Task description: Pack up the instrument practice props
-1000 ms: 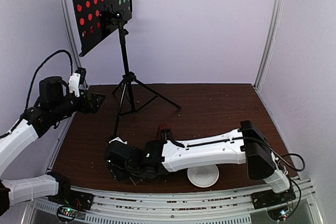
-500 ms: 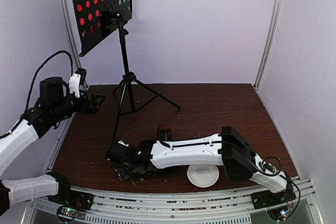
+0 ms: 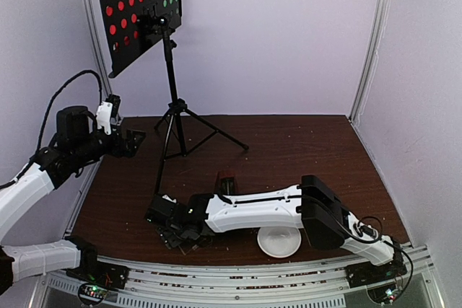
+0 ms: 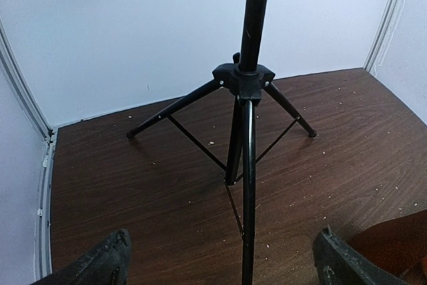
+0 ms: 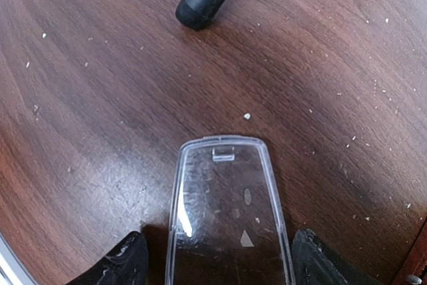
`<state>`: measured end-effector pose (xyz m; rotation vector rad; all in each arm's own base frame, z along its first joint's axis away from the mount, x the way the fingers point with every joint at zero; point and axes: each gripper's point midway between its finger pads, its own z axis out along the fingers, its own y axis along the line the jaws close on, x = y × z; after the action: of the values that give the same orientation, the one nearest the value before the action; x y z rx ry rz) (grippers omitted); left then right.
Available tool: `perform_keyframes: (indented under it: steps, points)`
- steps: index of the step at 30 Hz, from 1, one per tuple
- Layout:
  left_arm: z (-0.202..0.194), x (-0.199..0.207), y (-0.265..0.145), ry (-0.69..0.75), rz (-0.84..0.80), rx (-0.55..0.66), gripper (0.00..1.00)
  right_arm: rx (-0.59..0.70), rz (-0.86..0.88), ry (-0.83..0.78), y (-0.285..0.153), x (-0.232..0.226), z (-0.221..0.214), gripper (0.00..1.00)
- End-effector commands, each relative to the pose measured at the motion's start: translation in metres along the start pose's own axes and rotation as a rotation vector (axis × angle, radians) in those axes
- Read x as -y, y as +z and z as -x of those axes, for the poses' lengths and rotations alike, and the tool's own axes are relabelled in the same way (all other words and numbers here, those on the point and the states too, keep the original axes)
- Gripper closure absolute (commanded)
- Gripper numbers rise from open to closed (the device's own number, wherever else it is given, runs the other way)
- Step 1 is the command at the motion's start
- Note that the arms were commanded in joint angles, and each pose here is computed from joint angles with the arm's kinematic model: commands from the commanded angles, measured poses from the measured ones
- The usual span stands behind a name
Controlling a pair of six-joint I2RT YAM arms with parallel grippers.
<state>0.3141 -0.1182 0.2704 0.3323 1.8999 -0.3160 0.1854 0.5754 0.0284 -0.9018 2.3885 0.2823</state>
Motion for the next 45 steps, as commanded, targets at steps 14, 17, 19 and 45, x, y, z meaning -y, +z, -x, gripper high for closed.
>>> perform_keyframes:
  steps: [14,17,19,45]
  points:
    - [-0.001,-0.005,0.004,0.014,0.020,0.003,0.02,-0.031,-0.094,-0.165,0.014,0.020,-0.012,0.43]
    - [-0.001,-0.005,0.004,0.015,0.022,0.002,0.02,-0.013,-0.084,-0.161,0.006,0.019,-0.005,0.47]
    - [-0.001,-0.006,0.003,0.017,0.028,0.004,0.02,0.011,-0.058,-0.144,-0.005,0.014,0.006,0.48]
    - [0.040,0.137,-0.052,-0.010,-0.724,0.280,0.12,0.750,0.157,0.384,-0.261,0.134,0.101,0.47]
